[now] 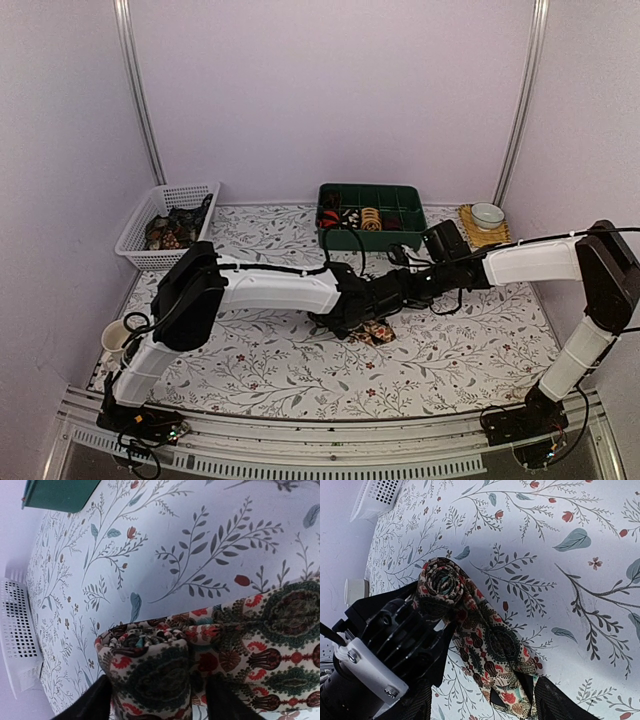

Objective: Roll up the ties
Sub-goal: Roll the tie at the center of the board.

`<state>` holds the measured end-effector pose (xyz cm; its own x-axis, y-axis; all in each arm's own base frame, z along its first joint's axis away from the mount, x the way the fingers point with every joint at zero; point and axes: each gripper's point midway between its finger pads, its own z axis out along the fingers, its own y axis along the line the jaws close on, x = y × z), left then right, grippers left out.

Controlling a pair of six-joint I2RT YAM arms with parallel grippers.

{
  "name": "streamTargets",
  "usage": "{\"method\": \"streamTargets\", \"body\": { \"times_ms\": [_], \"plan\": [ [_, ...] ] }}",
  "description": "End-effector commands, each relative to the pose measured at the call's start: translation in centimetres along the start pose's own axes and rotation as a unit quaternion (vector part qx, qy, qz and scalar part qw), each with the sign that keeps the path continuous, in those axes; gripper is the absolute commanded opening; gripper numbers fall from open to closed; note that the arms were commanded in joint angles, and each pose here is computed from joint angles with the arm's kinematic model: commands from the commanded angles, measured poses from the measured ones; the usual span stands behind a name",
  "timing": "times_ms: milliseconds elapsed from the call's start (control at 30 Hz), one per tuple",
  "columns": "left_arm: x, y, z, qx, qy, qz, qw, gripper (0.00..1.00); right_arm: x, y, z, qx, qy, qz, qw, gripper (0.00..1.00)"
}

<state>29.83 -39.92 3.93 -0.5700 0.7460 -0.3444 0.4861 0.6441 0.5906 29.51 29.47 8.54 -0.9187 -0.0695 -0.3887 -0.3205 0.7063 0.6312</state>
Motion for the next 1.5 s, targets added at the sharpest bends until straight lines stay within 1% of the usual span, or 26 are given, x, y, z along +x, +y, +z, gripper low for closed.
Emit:
{"method": "streamTargets", "body": {
  "times_ms": [0,100,233,400,500,567,667,733,833,900,1033,1100,1133,1300,1467],
  "plan": [
    [-1.5,-0.7,-1.9,0.023,-0.026,-0.005,0.999,0.7,-2.2,2.3,-2.2,-0.034,-0.045,-0.02,0.998,0.71],
    [-2.0,-0.2,-2.6,0.026,-0.036,-0.011,0.999,0.79,-2.3,2.2,-2.0,-0.035,-0.043,-0.018,0.998,0.71],
    [-3.3,0.4,-4.3,0.043,-0.062,-0.026,0.997,0.85,-2.5,2.1,-1.7,-0.036,-0.042,-0.015,0.998,0.71],
    [-4.8,0.6,-6.8,0.087,-0.102,-0.049,0.99,0.9,-3.4,2.5,-1.6,-0.04,-0.047,-0.019,0.998,0.71],
    [-5.5,1.2,-8.1,0.114,-0.125,-0.073,0.983,0.94,-4.1,3.2,-1.6,-0.049,-0.049,-0.023,0.997,0.71],
    [-5.8,2.4,-9.1,0.131,-0.136,-0.1,0.977,0.94,-4.6,3.9,-1.7,-0.06,-0.051,-0.027,0.997,0.71],
    [-5.2,4.2,-9.6,0.157,-0.142,-0.14,0.967,0.99,-5.3,5.0,-1.6,-0.082,-0.051,-0.027,0.995,0.7],
    [-4.7,6.6,-10.8,0.183,-0.157,-0.183,0.953,1.0,-5.8,5.7,-1.1,-0.094,-0.049,-0.027,0.994,0.69],
    [-3.2,9.6,-10.7,0.217,-0.163,-0.248,0.93,1.0,-5.9,7.1,0.2,-0.113,-0.036,-0.028,0.993,0.69],
    [-2.2,11.8,-10.5,0.24,-0.174,-0.298,0.907,1.0,-5.7,8.0,1.5,-0.126,-0.025,-0.029,0.991,0.69],
    [0.9,14.7,-8.4,0.275,-0.17,-0.368,0.872,1.0,-5.6,10.3,3.5,-0.155,-0.004,-0.033,0.987,0.69],
    [2.0,15.3,-7.3,0.29,-0.165,-0.391,0.858,1.0,-5.0,10.8,4.6,-0.16,0.012,-0.033,0.987,0.69],
    [2.4,15.5,-6.8,0.299,-0.163,-0.399,0.851,1.0,-5.5,11.6,4.8,-0.166,0.01,-0.037,0.985,0.69],
    [3.7,15.4,-4.7,0.324,-0.153,-0.423,0.832,1.0,-4.6,11.4,6.8,-0.163,0.03,-0.029,0.986,0.69],
    [4.0,15.0,-3.2,0.345,-0.147,-0.432,0.82,1.0,-3.1,11.1,8.3,-0.166,0.054,-0.022,0.984,0.69]
  ]
}}
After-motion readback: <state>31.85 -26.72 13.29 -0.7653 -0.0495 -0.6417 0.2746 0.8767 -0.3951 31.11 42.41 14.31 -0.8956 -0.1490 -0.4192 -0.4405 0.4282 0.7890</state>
